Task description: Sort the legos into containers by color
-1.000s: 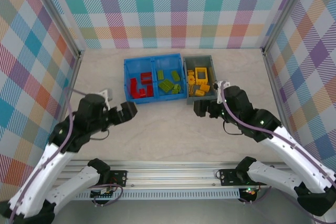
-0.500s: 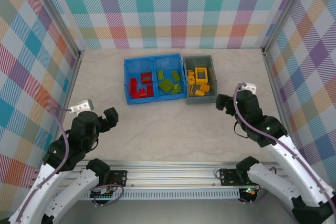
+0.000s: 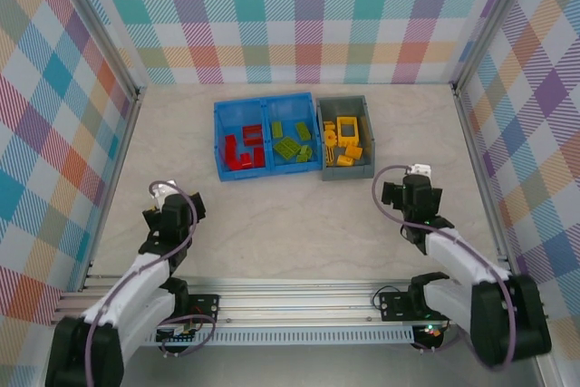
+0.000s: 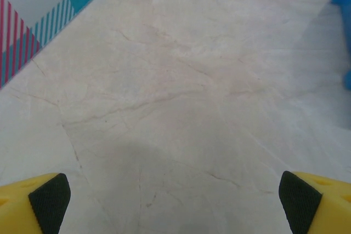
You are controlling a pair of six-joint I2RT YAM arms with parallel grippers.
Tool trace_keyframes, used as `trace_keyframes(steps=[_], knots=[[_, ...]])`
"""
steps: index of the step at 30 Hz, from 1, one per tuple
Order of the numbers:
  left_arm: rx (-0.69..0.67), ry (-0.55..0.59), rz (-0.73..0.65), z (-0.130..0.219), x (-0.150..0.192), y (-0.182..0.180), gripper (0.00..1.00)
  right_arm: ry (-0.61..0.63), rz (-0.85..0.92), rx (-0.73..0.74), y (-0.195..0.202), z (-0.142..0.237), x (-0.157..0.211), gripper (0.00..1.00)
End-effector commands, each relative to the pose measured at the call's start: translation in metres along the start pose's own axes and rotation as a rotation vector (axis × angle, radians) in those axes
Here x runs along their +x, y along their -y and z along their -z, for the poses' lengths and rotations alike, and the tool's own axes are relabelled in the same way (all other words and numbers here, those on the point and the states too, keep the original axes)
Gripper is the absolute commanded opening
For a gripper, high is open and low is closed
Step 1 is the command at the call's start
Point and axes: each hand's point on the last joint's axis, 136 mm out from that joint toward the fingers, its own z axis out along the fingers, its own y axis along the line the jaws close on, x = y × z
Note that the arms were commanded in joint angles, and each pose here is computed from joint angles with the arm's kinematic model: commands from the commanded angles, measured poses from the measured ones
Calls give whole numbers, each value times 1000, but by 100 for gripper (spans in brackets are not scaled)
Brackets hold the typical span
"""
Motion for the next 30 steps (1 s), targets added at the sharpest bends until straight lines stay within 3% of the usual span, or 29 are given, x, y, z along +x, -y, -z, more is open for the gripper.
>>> trace_keyframes(steps=[1, 6, 11, 14, 15, 19, 30], knots=[[99, 165, 68, -12, -49, 25, 100, 179, 16, -96, -22, -12, -49, 100], [134, 181, 78, -45, -64, 43, 100, 277, 23, -148, -30, -28, -71, 100], [177, 164, 53, -73, -62, 55, 100, 289, -6, -190, -25, -47, -62, 100], [258, 156, 8, -78, -52, 70, 100, 253, 5, -219, -30, -55, -55, 100], [257, 190, 18, -79, -51, 70, 100, 262, 11, -229, -32, -57, -59, 100], [280, 127, -17, -84, -48, 78, 100, 229, -31, -219, -24, -62, -58, 100], [282, 132, -15, -84, -50, 79, 100, 225, -33, -218, -23, -62, -57, 100]])
